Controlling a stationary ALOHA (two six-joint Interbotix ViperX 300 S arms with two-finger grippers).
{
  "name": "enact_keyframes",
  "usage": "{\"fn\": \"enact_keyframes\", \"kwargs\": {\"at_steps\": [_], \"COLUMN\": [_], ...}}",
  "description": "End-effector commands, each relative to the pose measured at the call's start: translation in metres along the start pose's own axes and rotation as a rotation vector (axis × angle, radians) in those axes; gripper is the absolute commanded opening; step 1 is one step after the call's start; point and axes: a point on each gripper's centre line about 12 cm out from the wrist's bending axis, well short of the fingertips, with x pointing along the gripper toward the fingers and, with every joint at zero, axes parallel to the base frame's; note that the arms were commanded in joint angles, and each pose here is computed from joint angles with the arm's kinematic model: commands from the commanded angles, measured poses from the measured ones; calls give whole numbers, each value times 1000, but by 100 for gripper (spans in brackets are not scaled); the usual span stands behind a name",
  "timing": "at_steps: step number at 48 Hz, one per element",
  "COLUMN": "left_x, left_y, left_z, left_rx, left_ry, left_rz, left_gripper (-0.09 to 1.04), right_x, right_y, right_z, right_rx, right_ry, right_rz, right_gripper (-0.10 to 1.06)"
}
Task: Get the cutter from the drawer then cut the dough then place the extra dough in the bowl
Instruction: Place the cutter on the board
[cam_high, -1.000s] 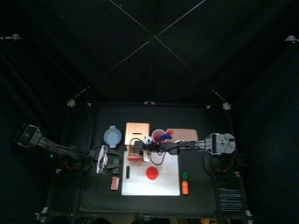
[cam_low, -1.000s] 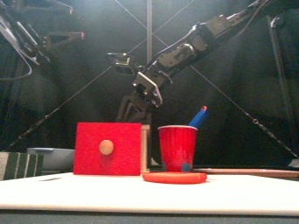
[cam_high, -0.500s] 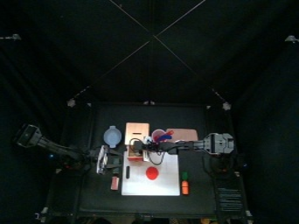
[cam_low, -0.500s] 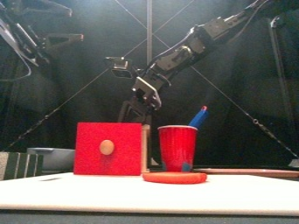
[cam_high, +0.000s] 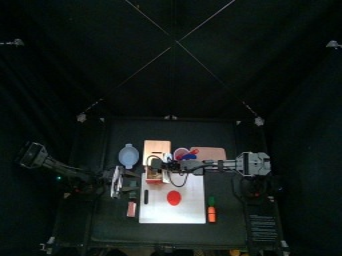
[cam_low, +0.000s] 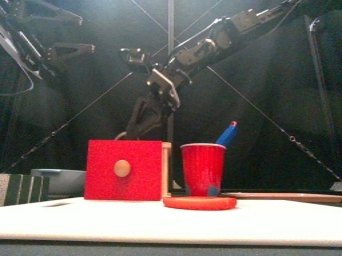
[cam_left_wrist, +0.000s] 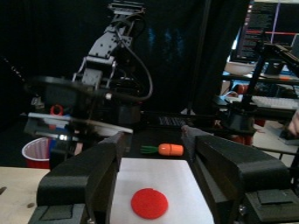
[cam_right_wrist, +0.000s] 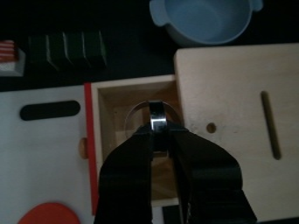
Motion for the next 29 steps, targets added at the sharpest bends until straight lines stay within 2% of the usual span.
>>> {"fn": "enact_keyframes", "kwargs": {"at_steps": [1,17,23,29], "left_x": [3,3,3,2], "left_y": [1,4,6,8], "left_z": [4,4,3,3], "left_rx": [-6,-17,-16,-15], "left_ry": [-19,-16,-14,-13], "left_rz": [10,36,44,54], "left_gripper": [90,90,90,90], "right_x": [-42,-83,-101,-125], "right_y": [2,3,5,10], "right_z": [35,36,24,1], "right_rx": [-7,-8,-11,-14], "right_ry": [-113,-160,-159,-140], "right_rz": [0,1,5,16], "right_gripper": [44,44,44,44]}}
